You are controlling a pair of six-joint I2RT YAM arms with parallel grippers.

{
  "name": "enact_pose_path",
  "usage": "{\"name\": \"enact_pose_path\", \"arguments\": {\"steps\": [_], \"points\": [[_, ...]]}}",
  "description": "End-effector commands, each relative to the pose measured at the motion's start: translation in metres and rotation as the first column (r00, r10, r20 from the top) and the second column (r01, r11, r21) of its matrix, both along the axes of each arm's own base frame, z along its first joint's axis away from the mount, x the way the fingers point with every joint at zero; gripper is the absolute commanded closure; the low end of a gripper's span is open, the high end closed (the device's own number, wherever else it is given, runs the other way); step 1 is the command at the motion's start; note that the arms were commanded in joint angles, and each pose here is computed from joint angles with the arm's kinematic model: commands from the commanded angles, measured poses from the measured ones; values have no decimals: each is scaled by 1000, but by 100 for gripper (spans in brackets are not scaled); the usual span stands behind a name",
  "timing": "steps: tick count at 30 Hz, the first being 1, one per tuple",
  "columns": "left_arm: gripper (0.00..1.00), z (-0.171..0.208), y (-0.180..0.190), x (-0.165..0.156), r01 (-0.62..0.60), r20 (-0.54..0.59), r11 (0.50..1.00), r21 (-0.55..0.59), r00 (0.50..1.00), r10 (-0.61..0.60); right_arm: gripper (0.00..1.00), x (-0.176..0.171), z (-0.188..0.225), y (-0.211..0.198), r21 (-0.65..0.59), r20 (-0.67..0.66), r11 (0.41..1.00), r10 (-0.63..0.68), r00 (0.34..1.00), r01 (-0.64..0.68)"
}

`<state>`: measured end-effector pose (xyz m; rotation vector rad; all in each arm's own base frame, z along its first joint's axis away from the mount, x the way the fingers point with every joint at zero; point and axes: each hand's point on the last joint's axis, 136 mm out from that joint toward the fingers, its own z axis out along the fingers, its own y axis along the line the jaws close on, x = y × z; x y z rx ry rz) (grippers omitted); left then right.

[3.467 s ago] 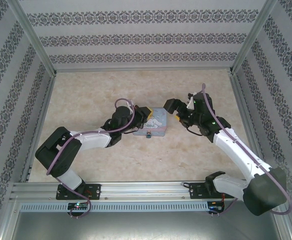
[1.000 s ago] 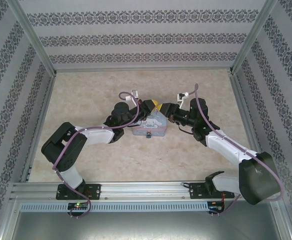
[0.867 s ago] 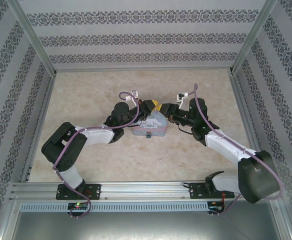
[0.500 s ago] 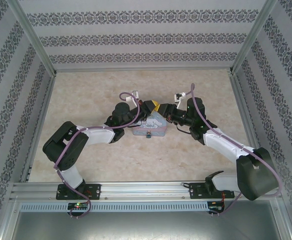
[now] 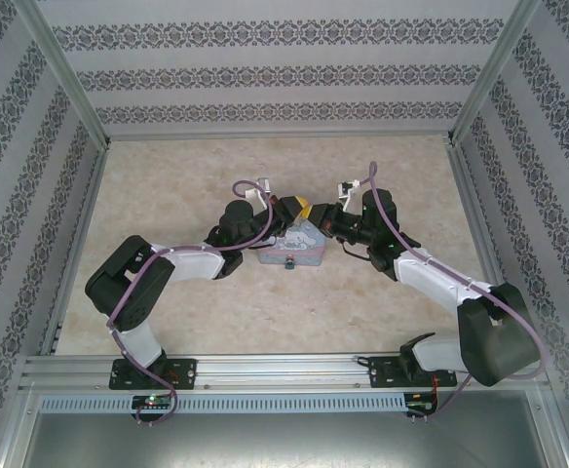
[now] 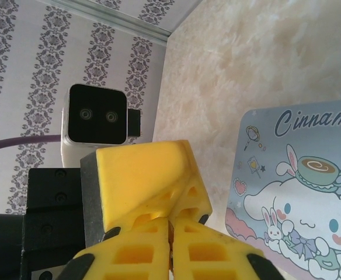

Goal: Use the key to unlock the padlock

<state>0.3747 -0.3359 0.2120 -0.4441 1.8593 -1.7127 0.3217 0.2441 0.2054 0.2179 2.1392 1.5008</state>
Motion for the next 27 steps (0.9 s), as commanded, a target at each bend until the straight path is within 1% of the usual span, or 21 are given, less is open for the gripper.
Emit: {"name": "enact_pose_path", "arguments": {"steps": [1, 4, 6, 7, 8, 11, 12, 14, 16, 19, 22, 25, 27], "points": [[100, 19, -9, -2, 26, 45, 999, -42, 999, -24, 95, 4, 19, 10, 26, 62, 999, 23, 998, -25], [100, 19, -11, -3, 33, 40, 999, -40, 999, -32, 100, 3, 17, 10, 23, 55, 999, 26, 998, -27], [99, 19, -11, -3, 30, 27, 999, -37, 999, -29, 100, 3, 17, 9, 20, 51, 1000, 23, 998, -24], [92, 17, -9, -2, 25, 16, 999, -32, 1000, -25, 100, 3, 15, 8, 13, 50, 1000, 22, 998, -23], [81, 15, -7, -1, 17, -3, 1000, -22, 1000, -18, 100, 3, 13, 7, 1, 48, 1000, 19, 999, -19], [53, 12, 2, 0, -4, -47, 1000, 11, 999, 4, 100, 1, 8, 2, -44, 50, 999, 13, 999, -11], [47, 10, 6, 0, -9, -67, 1000, 24, 998, 11, 100, 0, 6, 0, -61, 51, 998, 14, 999, -10], [40, 8, 13, -2, -11, -104, 998, 60, 994, 18, 100, -1, 4, -1, -94, 60, 995, 20, 998, -14], [35, 8, 19, -4, -8, -136, 995, 103, 991, 22, 100, -3, 1, -4, -134, 69, 991, 21, 997, -12], [33, 4, 29, -12, 16, -211, 983, 183, 977, 23, 100, -5, -4, -9, -207, 86, 978, 27, 996, -8], [33, -5, 36, -22, 80, -310, 960, 269, 951, 7, 100, -8, -5, -13, -322, 134, 947, 40, 990, 6], [33, -10, 35, -30, 130, -381, 954, 271, 925, -18, 100, -11, -4, -15, -461, 199, 887, 67, 978, 33], [34, -14, 34, -34, 150, -424, 955, 256, 905, -28, 100, -14, -2, -13, -554, 257, 831, 102, 961, 60]]}}
